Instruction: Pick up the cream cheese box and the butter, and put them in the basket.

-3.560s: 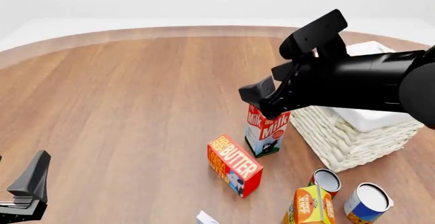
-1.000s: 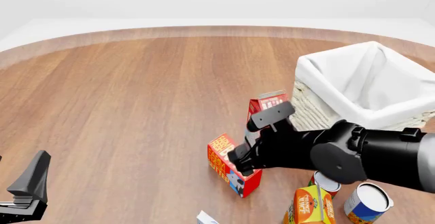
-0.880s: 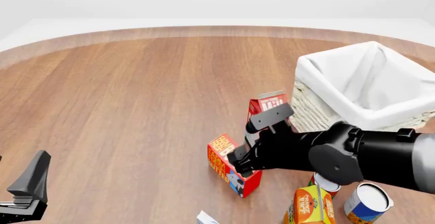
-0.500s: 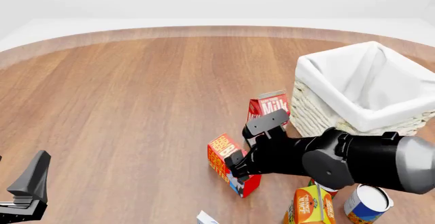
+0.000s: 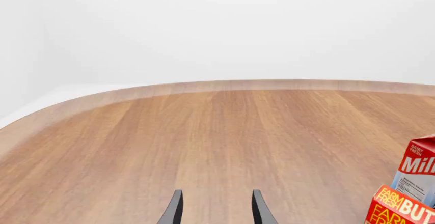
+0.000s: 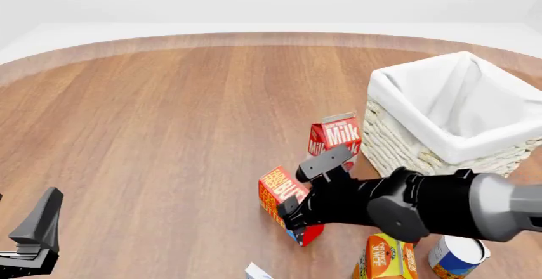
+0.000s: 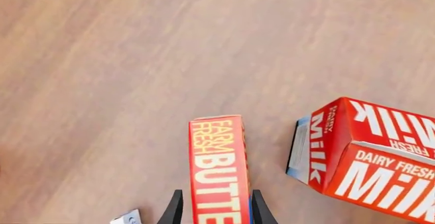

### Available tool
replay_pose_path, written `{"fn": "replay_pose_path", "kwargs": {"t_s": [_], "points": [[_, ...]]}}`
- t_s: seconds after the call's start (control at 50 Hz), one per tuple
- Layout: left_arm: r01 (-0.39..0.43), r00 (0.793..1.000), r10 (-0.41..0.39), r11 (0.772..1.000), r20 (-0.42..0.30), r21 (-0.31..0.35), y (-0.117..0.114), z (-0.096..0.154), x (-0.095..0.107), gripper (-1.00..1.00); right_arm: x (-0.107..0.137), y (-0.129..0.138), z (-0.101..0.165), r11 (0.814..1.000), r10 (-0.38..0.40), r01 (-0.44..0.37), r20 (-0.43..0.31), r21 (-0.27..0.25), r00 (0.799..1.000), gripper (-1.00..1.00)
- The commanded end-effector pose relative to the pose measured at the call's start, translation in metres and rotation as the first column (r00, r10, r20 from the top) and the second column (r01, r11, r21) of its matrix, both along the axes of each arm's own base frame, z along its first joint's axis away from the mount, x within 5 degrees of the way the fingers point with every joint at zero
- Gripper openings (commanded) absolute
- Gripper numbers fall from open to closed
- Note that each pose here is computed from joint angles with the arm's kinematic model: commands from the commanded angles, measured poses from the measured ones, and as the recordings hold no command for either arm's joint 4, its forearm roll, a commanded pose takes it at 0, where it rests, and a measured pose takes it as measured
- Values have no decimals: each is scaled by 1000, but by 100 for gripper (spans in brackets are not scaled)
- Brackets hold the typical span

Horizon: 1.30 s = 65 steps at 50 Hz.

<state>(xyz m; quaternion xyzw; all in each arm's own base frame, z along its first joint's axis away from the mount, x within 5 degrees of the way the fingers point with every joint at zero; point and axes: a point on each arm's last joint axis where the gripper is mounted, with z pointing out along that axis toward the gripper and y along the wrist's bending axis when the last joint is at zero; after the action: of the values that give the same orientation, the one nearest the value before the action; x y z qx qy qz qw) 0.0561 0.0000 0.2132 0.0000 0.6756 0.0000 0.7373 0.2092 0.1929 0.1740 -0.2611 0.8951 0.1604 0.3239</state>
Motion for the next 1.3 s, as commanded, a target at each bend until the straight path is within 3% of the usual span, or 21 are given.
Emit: {"fn": "replay_pose_path", "kwargs": {"t_s": [0.02, 0.84, 0.86, 1.22, 1.3], "points": [[0, 1000, 0, 1000, 0, 0, 0, 0, 0, 100, -1, 1, -8, 1000, -21, 21, -33, 4, 999, 100], [0, 1000, 0, 1000, 0, 0, 0, 0, 0, 100, 0, 2, -25, 1000, -30, 30, -51, -3, 998, 100], [0, 1000, 0, 1000, 0, 0, 0, 0, 0, 100, 0, 2, -24, 1000, -30, 30, -49, -4, 998, -100], [0, 1000, 0, 1000, 0, 0, 0, 0, 0, 100, -5, 4, -4, 1000, -7, 7, -27, 14, 1000, -100], [0, 1000, 0, 1000, 0, 0, 0, 0, 0, 100, -6, 9, 20, 999, 34, -34, 19, 23, 999, -100]]}}
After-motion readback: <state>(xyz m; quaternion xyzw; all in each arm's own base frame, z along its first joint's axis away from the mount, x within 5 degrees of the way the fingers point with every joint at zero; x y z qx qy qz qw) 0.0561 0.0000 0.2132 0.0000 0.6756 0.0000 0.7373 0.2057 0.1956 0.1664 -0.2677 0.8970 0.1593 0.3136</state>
